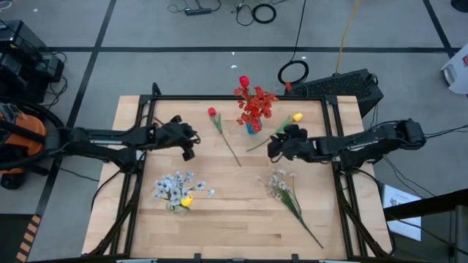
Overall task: Sort flowers into vase by color
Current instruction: Put the yellow flower into the transparent vase
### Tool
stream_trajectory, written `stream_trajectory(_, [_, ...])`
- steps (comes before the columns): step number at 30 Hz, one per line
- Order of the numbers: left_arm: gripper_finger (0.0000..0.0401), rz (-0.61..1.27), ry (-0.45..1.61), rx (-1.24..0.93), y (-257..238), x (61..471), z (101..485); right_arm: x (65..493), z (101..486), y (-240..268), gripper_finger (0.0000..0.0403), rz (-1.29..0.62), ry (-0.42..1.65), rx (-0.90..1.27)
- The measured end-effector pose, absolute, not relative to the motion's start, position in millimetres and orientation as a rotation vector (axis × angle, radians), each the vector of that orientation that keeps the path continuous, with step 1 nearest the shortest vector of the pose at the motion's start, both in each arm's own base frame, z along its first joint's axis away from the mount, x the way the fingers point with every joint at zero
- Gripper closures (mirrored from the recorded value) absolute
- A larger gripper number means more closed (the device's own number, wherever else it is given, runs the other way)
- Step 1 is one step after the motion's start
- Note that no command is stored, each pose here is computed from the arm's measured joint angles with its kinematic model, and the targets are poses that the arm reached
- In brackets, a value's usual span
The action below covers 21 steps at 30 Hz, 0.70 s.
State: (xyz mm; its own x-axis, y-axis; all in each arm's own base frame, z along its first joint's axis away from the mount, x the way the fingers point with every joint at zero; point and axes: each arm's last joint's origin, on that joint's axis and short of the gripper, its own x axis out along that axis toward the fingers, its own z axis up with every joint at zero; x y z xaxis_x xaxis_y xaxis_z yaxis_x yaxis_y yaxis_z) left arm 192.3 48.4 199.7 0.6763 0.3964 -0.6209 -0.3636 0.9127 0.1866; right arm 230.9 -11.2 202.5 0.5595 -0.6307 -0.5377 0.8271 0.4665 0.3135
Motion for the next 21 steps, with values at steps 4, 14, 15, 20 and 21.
stream_trajectory(4, [0.0256, 0.414, 0.652, 0.04, 44.7, 179.5, 205.6, 236.6, 205.9, -26.5, 0.0264, -1.113, 0.474, 0.649])
stream_trajectory(14, [0.0256, 0.41, 0.631, 0.037, 43.4, 174.8, 206.9, 238.7, 192.3, -76.5, 0.0264, -1.393, 0.432, 0.935])
stream_trajectory(15, [0.0256, 0.41, 0.632, 0.037, 43.4, 174.8, 206.9, 238.8, 189.8, -79.5, 0.0264, -1.404, 0.436, 0.971])
stream_trajectory(20, [0.0256, 0.417, 0.627, 0.012, 43.3, 174.8, 206.7, 243.2, 179.5, -92.5, 0.0264, -1.413, 0.428, 1.114])
stream_trajectory(21, [0.0256, 0.417, 0.626, 0.007, 43.3, 174.8, 206.8, 244.3, 176.8, -95.3, 0.0264, -1.408, 0.44, 1.136])
